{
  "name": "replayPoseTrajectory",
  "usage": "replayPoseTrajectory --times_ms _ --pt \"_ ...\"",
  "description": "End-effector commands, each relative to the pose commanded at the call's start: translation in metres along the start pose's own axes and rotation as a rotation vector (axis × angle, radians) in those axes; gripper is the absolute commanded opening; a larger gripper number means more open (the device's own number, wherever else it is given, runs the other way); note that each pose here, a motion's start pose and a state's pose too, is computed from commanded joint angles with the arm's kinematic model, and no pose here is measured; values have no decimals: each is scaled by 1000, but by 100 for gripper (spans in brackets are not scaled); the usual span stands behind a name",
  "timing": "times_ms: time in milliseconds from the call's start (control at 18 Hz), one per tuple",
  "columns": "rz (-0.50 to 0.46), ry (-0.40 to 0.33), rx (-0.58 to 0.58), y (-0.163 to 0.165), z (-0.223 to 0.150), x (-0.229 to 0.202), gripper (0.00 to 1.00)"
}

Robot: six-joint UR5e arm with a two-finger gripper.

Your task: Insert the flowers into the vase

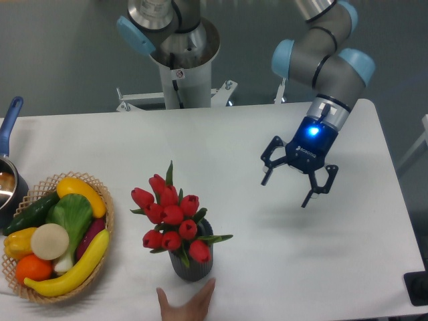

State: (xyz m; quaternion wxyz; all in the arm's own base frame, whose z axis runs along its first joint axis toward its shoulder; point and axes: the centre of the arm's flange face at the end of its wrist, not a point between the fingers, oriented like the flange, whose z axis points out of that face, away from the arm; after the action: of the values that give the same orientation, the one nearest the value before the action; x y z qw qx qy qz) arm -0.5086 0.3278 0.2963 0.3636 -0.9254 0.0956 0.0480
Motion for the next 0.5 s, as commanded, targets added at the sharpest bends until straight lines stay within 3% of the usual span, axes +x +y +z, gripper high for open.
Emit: replayPoseTrajectory --times_ms 333,500 --pt "26 -73 -304 10 -25 -8 100" --pt "-15 -1 -499 9 -45 -16 100"
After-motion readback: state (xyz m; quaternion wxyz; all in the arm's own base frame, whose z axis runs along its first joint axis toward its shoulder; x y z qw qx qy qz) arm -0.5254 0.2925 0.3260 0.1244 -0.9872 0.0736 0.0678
